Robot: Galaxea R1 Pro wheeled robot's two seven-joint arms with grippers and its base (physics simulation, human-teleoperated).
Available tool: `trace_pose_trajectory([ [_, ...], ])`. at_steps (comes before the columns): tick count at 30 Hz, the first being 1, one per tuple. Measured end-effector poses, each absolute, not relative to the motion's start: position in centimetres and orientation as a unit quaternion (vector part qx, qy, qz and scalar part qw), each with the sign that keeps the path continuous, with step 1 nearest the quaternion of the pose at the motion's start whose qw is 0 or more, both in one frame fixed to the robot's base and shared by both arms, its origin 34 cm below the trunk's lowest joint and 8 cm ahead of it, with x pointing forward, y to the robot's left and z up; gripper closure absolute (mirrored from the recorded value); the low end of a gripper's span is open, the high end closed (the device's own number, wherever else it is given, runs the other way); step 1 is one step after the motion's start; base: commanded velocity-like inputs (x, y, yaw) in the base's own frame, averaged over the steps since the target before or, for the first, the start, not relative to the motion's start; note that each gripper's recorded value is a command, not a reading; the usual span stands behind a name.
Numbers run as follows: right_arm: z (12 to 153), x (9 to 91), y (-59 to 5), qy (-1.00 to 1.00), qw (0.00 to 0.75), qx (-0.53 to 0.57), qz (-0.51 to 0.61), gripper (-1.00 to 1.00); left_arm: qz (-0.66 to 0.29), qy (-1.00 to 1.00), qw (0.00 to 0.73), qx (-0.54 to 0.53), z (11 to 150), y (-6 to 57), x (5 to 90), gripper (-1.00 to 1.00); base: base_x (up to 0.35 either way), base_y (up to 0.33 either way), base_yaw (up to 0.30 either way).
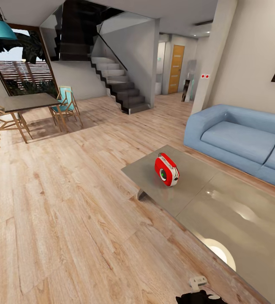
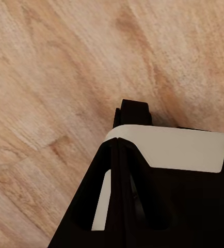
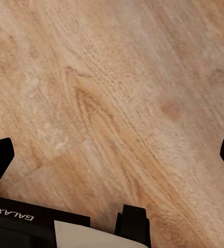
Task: Turn on the radio receiver that's on the table in the living room.
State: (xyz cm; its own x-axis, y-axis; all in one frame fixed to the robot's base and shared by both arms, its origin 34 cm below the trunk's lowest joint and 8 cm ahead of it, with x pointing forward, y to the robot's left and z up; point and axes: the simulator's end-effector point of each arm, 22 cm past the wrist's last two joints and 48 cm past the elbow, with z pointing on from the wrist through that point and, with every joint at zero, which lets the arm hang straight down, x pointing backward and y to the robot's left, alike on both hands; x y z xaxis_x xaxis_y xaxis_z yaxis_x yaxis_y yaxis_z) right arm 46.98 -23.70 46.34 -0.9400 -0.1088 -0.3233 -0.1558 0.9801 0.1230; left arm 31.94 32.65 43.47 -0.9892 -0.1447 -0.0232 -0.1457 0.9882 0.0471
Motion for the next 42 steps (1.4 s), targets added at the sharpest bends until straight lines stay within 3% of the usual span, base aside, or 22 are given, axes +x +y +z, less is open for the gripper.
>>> trace_pose_trajectory([
  [25,46.3,47.0,-24.2,0.983,0.159,-0.067,0.070,-1.00,0.024,0.997,0.010,-0.073,43.5,32.6,31.9,1.00,0.000,0.000,0.000],
  [42,45.1,40.7,-33.9,0.992,0.111,-0.056,0.004,-1.00,0.026,0.997,0.010,-0.073,43.5,32.8,31.9,1.00,0.000,0.000,0.000],
])
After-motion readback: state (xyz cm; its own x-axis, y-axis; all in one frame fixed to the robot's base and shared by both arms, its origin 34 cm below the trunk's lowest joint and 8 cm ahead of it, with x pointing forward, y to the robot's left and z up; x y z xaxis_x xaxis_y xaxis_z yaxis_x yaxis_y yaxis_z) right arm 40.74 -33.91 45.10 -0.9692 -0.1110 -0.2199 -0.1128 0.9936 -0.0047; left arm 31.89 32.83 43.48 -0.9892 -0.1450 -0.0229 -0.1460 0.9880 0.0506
